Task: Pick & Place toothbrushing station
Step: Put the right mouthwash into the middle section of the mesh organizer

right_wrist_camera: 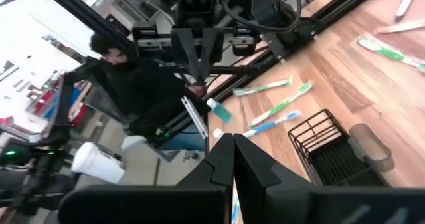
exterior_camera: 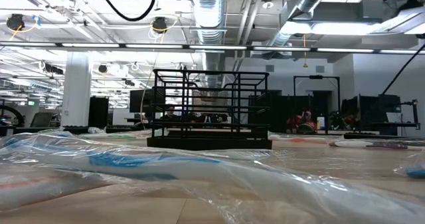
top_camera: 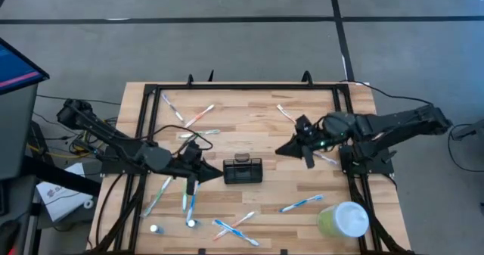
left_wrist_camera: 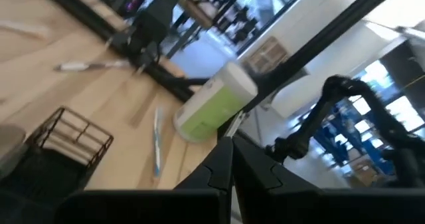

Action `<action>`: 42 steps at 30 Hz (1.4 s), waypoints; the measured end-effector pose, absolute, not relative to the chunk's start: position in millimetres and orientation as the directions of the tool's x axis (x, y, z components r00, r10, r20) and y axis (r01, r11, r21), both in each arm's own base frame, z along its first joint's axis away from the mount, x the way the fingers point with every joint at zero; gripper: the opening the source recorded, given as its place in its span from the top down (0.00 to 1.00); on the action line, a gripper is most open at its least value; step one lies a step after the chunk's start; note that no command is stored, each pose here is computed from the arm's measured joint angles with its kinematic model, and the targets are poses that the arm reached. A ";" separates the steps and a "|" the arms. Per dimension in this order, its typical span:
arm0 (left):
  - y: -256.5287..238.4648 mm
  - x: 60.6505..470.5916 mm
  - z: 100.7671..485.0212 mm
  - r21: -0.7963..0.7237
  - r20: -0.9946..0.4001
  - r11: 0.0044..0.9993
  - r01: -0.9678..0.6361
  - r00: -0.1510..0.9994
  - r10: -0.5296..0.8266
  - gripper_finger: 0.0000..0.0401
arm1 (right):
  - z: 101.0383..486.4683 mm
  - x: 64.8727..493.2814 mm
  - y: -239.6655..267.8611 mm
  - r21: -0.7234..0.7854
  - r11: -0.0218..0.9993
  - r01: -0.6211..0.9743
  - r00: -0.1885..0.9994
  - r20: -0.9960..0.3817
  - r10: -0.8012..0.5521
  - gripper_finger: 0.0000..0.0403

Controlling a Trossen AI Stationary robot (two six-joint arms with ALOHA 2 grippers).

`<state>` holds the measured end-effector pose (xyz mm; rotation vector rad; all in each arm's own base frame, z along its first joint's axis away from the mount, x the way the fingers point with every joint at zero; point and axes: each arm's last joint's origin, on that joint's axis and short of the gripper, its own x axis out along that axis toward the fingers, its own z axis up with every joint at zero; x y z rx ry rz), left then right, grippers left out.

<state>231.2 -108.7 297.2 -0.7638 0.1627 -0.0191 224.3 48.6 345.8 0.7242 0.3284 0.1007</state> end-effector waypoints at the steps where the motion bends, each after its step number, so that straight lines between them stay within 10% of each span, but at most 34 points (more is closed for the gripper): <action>1: -111.7 233.3 298.6 -0.694 -0.159 0.718 -0.054 0.984 -0.079 1.00 | 344.3 225.0 53.5 0.659 0.752 0.028 0.943 -0.266 0.198 1.00; 42: -208.5 239.3 298.7 -0.667 -0.705 0.653 -0.359 0.587 -0.397 1.00 | 340.6 239.5 108.0 0.669 0.743 -0.011 0.981 -0.137 0.137 1.00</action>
